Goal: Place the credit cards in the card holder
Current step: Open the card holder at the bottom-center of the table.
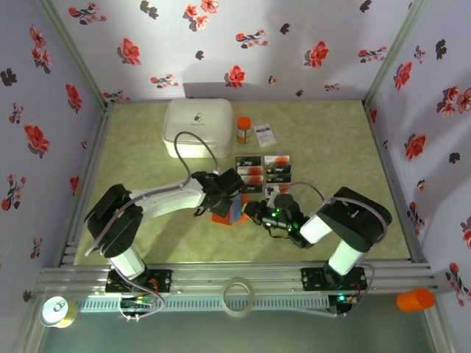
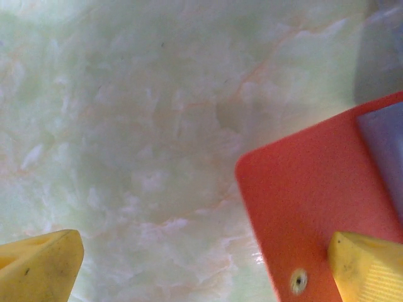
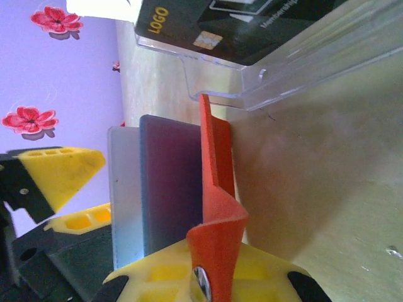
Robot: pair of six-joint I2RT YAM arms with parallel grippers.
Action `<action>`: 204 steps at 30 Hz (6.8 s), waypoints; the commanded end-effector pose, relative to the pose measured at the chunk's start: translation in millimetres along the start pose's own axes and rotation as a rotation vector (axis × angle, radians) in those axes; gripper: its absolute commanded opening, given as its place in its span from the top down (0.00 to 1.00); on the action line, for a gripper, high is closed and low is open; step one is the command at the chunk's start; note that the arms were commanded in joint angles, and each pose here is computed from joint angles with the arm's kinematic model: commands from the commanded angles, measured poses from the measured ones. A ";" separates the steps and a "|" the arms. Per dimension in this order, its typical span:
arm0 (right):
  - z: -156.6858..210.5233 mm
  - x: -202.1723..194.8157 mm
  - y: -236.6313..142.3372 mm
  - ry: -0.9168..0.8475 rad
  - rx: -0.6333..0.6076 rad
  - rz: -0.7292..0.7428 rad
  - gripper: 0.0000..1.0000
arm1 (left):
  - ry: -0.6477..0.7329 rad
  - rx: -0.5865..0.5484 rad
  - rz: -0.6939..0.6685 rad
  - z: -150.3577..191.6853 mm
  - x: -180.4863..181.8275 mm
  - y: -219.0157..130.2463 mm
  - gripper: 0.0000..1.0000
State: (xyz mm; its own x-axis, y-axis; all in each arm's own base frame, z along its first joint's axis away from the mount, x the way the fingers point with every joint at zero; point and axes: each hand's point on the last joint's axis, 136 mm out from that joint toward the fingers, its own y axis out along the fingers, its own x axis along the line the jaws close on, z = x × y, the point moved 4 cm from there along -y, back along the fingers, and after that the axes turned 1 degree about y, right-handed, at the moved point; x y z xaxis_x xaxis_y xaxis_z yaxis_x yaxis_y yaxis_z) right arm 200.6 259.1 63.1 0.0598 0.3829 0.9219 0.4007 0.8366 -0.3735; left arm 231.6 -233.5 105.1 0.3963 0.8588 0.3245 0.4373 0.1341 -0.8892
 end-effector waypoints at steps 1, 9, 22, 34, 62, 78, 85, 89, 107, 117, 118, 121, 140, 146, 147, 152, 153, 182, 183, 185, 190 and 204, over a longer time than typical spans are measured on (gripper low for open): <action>-0.3 4.6 2.6 -0.026 -0.020 -0.035 1.00 | 0.119 0.043 -0.091 -0.8 -0.6 -2.6 0.00; 3.8 0.0 7.9 0.001 -0.011 -0.061 1.00 | 0.180 0.079 -0.111 -6.4 -15.2 -0.5 0.00; 0.4 6.0 -8.4 -0.059 -0.031 0.048 0.52 | 0.161 0.036 -0.119 -4.1 -12.6 3.5 0.00; -12.3 23.2 -55.3 -0.204 -0.103 0.243 0.64 | 0.125 -0.006 -0.102 -5.3 -9.4 -2.2 0.00; 4.5 28.4 26.4 -0.253 0.082 0.268 1.00 | 0.071 -0.087 -0.087 -6.5 -0.7 -13.8 0.00; 10.8 -29.3 20.2 -0.157 0.058 0.406 1.00 | -0.046 -0.052 -0.108 22.8 25.6 1.9 0.00; 13.1 -41.7 17.8 -0.132 0.059 0.439 1.00 | -0.124 -0.004 -0.133 42.6 34.3 20.7 0.00; 14.3 -45.4 17.0 -0.120 0.061 0.450 1.00 | -0.147 0.022 -0.130 51.7 33.5 33.7 0.00; 21.9 -43.9 13.8 -0.128 0.078 0.459 1.00 | -0.291 -0.007 0.095 26.2 22.2 7.3 0.00; 27.2 -45.9 14.7 -0.143 0.093 0.457 1.00 | -0.543 -0.143 0.495 -32.9 7.5 -46.4 0.00; 27.2 -46.2 14.5 -0.143 0.093 0.456 1.00 | -0.564 -0.159 0.530 -37.4 5.7 -51.3 0.00; 27.2 -44.8 15.4 -0.141 0.091 0.447 1.00 | -0.636 -0.198 0.661 -51.7 -3.5 -63.9 0.00; 27.4 -47.0 16.4 -0.134 0.091 0.460 1.00 | -0.847 -0.142 0.692 18.9 -11.4 1.4 0.00; 27.3 -40.8 16.2 -0.133 0.092 0.453 1.00 | -0.756 -0.136 0.625 30.3 -8.2 15.5 0.00; 26.6 -37.5 16.1 -0.134 0.090 0.447 1.00 | -0.739 -0.134 0.616 31.1 -8.2 16.5 0.00; 20.9 -15.7 11.1 -0.177 0.077 0.439 1.00 | -0.691 -0.125 0.569 38.0 -4.8 21.0 0.00; 19.5 -10.0 9.4 -0.194 0.075 0.441 1.00 | -0.682 -0.127 0.564 38.2 -4.3 20.7 0.00; -9.8 32.5 -2.5 -0.506 0.087 0.678 0.44 | -0.593 -0.119 0.505 36.9 -0.9 18.1 0.00; -9.4 33.1 -1.2 -0.511 0.089 0.678 0.44 | -0.592 -0.118 0.505 37.0 -1.2 18.3 0.00; -9.3 32.0 1.4 -0.513 0.094 0.683 0.44 | -0.588 -0.117 0.504 37.3 -1.6 18.5 0.00; -8.6 27.7 9.6 -0.516 0.108 0.693 0.44 | -0.583 -0.118 0.502 36.3 -1.7 17.7 0.00; -12.5 9.8 4.3 -0.515 0.083 0.758 0.82 | -0.569 -0.110 0.497 37.0 -3.7 18.2 0.00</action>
State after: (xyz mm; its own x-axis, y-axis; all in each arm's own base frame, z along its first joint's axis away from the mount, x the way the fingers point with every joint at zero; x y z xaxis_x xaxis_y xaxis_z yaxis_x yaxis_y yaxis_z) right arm 217.1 272.1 73.9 -0.1523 0.9370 0.3144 0.3326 0.3481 -0.8764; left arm 205.2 -214.2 73.1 0.0834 0.9216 -0.3792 0.3989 -0.3796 -0.8347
